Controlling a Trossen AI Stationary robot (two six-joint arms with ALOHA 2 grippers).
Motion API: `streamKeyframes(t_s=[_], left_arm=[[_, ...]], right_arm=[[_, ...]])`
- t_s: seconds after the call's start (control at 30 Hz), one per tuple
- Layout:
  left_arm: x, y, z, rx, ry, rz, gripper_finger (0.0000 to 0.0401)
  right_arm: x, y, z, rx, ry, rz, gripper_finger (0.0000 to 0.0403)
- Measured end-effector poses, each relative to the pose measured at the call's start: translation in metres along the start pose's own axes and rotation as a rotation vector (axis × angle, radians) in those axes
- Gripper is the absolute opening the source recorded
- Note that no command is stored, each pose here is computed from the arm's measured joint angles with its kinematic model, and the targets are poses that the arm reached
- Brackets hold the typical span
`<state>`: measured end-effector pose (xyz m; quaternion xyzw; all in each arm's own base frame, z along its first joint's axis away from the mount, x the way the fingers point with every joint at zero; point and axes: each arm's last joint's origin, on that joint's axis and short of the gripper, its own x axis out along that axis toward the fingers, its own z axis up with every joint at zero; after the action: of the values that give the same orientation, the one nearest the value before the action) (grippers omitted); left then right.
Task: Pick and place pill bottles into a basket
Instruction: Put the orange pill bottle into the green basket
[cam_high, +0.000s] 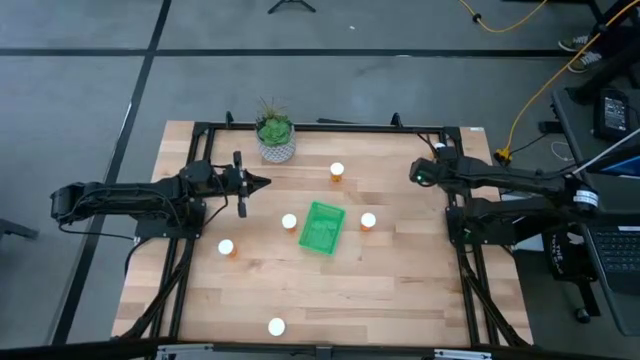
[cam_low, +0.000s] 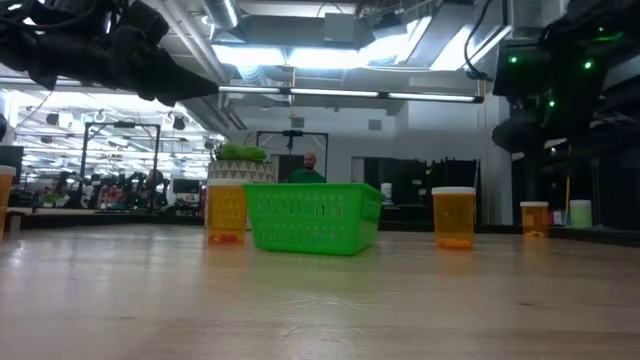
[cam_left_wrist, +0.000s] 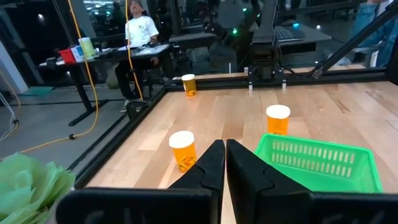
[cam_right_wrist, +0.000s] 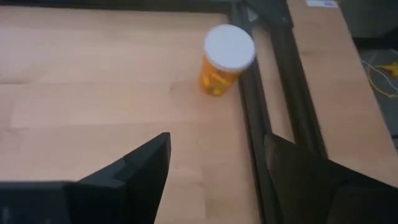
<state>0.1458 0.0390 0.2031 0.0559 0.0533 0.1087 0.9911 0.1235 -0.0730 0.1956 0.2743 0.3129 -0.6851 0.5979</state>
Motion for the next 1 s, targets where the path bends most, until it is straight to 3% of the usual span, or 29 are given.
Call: streamKeyframes(t_s=[0.37, 1.0], left_arm=[[0.000, 0.000, 0.000, 0.059, 0.000, 0.000, 0.0012], [0.000, 0.000, 0.000, 0.077, 0.001, 0.000, 0.0013]], right_arm=[[0.035, -0.004, 0.012, -0.021, -0.026, 0.017, 0.0261], [0.056, -0.009, 0.031, 0.006, -0.021, -0.006, 0.0261]])
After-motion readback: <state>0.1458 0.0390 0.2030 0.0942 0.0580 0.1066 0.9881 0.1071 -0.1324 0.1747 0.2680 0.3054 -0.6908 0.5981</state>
